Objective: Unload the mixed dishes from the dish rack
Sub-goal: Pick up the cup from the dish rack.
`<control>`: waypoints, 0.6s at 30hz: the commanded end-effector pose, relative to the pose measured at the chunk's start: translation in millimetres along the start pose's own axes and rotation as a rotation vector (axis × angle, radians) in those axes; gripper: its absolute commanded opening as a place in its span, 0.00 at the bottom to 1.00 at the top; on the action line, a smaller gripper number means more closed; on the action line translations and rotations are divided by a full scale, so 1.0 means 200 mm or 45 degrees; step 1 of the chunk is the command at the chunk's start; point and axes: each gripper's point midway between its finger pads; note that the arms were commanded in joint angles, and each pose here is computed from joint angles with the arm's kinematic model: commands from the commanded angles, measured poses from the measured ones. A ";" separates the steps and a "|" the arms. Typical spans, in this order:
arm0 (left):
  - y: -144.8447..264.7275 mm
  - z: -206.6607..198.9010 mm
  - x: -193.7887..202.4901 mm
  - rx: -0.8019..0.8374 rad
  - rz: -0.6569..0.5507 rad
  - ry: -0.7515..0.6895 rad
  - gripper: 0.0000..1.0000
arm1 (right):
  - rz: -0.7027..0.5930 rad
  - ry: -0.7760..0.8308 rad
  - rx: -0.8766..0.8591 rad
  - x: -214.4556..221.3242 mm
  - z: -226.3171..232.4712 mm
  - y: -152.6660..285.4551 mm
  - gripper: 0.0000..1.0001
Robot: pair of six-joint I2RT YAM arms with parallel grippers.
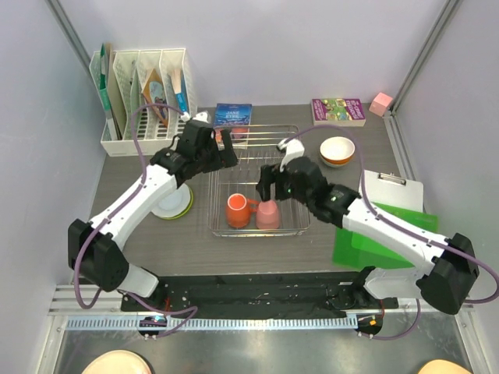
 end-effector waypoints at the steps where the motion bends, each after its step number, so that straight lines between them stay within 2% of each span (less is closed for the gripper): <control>1: 0.07 -0.10 -0.04 0.186 -0.051 0.017 1.00 | -0.097 0.100 0.011 0.08 0.03 0.03 0.83; 2: 0.08 -0.08 -0.01 0.185 -0.043 0.015 1.00 | -0.167 0.076 0.002 0.04 0.03 0.08 0.83; 5: 0.16 -0.06 -0.05 0.213 -0.122 0.016 1.00 | -0.200 0.059 0.000 0.09 0.01 0.10 0.85; 11: 0.21 -0.01 -0.03 0.209 -0.145 0.020 1.00 | -0.065 0.094 -0.068 0.23 0.06 0.05 0.86; 18: 0.19 0.05 0.02 0.184 -0.137 0.019 1.00 | -0.037 0.051 -0.164 0.31 0.13 0.03 0.86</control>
Point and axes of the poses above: each gripper's point midway between its finger pads, its own y axis back along the fingers, its own z axis along the line the jaws close on, x = y × z, and after that the axes turned 13 degrees about y, right-handed
